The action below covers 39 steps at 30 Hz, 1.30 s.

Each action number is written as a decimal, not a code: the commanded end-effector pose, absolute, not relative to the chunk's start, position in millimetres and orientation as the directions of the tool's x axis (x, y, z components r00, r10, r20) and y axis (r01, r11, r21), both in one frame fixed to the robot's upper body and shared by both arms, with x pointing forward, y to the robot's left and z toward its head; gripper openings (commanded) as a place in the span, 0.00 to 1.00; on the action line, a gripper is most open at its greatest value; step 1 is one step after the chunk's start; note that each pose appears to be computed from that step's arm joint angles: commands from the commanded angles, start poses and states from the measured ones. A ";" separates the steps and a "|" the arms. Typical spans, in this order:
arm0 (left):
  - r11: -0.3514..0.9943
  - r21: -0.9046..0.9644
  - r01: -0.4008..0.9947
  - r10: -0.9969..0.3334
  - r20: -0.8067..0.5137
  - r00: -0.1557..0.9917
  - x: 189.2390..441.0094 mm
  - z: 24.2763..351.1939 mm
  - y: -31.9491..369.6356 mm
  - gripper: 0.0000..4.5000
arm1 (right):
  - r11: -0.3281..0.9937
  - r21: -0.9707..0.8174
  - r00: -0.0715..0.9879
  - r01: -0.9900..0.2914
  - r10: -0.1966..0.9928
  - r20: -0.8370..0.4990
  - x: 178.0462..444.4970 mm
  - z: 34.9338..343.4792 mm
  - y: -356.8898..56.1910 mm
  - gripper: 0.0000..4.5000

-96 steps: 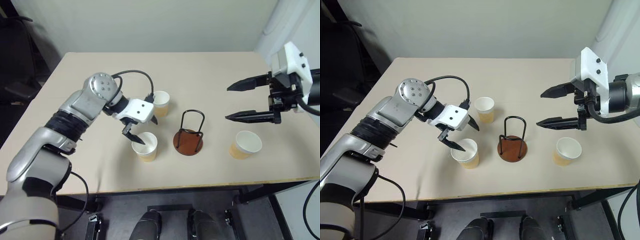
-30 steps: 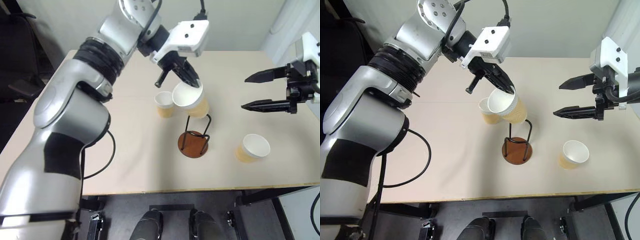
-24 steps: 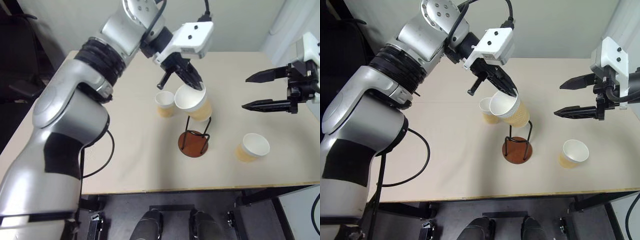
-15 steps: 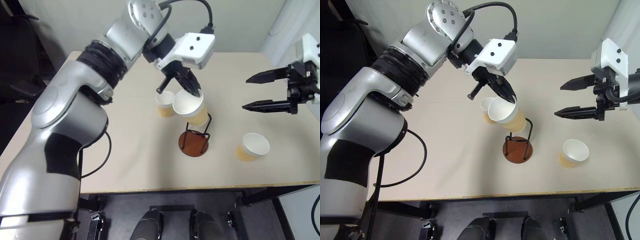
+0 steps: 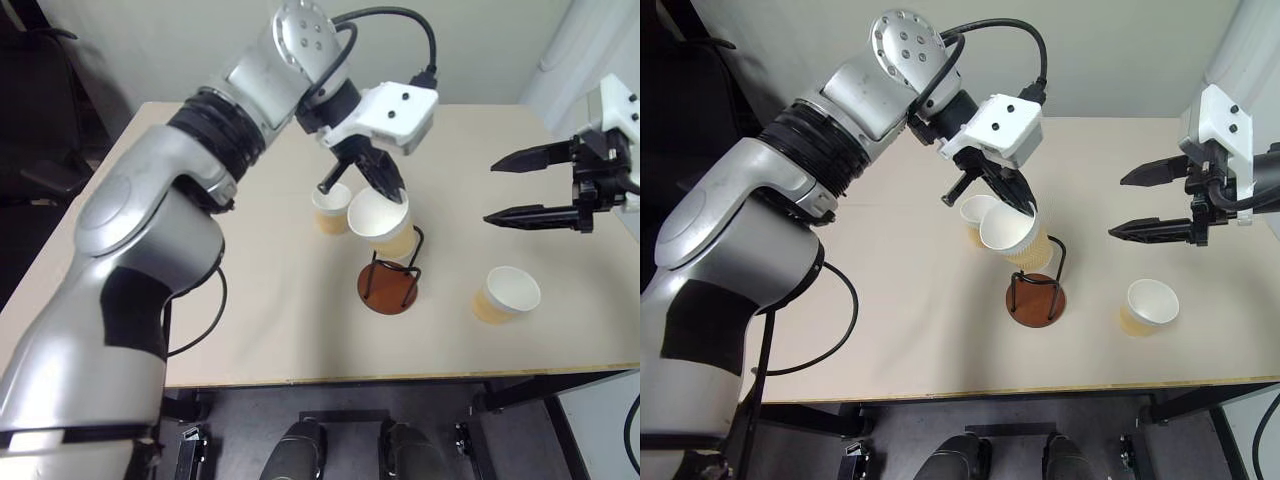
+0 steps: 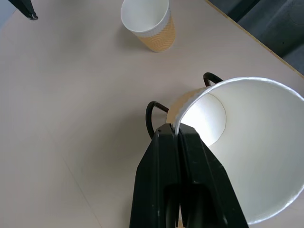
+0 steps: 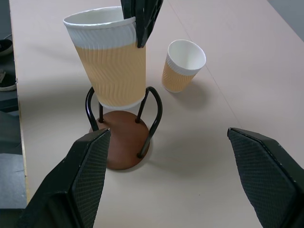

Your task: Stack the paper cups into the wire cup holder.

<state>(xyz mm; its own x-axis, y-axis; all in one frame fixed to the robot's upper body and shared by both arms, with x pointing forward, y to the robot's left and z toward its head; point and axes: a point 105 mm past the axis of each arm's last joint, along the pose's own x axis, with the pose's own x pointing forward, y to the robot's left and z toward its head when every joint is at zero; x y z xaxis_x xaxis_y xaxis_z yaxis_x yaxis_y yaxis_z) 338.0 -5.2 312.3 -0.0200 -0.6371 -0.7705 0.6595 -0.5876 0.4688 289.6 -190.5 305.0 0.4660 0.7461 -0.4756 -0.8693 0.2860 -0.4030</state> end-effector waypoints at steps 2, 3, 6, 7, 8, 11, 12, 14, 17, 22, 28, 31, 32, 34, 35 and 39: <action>-0.614 0.463 0.639 -0.621 -0.783 -0.029 335.4 314.5 -5.7 0.00 | 0.288 -0.458 0.497 -0.841 0.743 -0.448 283.2 319.1 -193.4 0.89; -0.614 0.462 0.640 -0.619 -0.785 -0.027 335.8 313.7 -5.6 0.00 | 0.287 -0.458 0.497 -0.841 0.743 -0.448 283.1 318.7 -193.4 0.89; -0.613 0.454 0.646 -0.609 -0.793 -0.020 338.1 310.7 -5.2 0.00 | 0.288 -0.456 0.497 -0.842 0.742 -0.449 282.8 317.7 -193.4 0.89; -0.615 0.452 0.646 -0.603 -0.797 -0.016 338.9 309.6 -4.7 0.00 | 0.288 -0.455 0.497 -0.843 0.742 -0.450 282.7 317.4 -193.4 0.89; -0.615 0.451 0.647 -0.600 -0.800 -0.014 339.5 308.7 -4.4 0.00 | 0.288 -0.455 0.497 -0.843 0.742 -0.450 282.7 317.1 -193.3 0.89; -0.620 0.450 0.643 -0.599 -0.801 -0.017 339.7 306.6 -5.0 0.15 | 0.287 -0.455 0.496 -0.843 0.742 -0.450 282.3 316.4 -192.8 0.89; -0.622 0.451 0.640 -0.599 -0.801 -0.018 339.5 306.4 -5.2 0.21 | 0.288 -0.455 0.497 -0.843 0.742 -0.450 282.2 316.3 -192.7 0.89; -0.623 0.451 0.639 -0.600 -0.799 -0.022 338.7 306.6 -5.6 0.37 | 0.287 -0.457 0.497 -0.842 0.741 -0.451 282.3 316.1 -192.7 0.89; -0.624 0.452 0.637 -0.603 -0.798 -0.025 338.0 307.1 -6.3 0.61 | 0.287 -0.458 0.498 -0.841 0.741 -0.451 282.2 316.2 -192.5 0.89; -0.627 0.456 0.631 -0.605 -0.796 -0.026 337.5 307.6 -6.9 0.99 | 0.286 -0.463 0.500 -0.839 0.740 -0.450 282.2 316.6 -192.3 0.89; -0.583 0.491 0.647 -0.664 -0.747 -0.031 338.2 318.4 -8.5 0.99 | 0.286 -0.468 0.504 -0.836 0.737 -0.450 282.6 316.9 -192.1 0.89; -0.491 0.498 0.715 -0.741 -0.670 -0.042 341.7 329.6 -1.2 0.99 | 0.290 -0.470 0.509 -0.834 0.735 -0.449 282.7 314.5 -190.7 0.89; -0.465 0.504 0.728 -0.760 -0.649 -0.036 343.8 332.1 3.4 0.99 | 0.293 -0.468 0.509 -0.834 0.736 -0.447 282.4 313.1 -189.9 0.89; -0.390 0.509 0.768 -0.817 -0.576 -0.033 347.3 339.7 16.5 0.99 | 0.306 -0.455 0.509 -0.836 0.743 -0.436 281.6 308.3 -187.3 0.89; -0.340 0.504 0.794 -0.852 -0.523 -0.033 348.9 344.8 25.6 0.99 | 0.317 -0.442 0.508 -0.839 0.748 -0.428 281.2 304.6 -185.5 0.89; -0.238 0.488 0.840 -0.900 -0.436 -0.002 352.2 351.7 51.3 0.99 | 0.344 -0.415 0.511 -0.842 0.756 -0.409 278.5 295.1 -181.8 0.89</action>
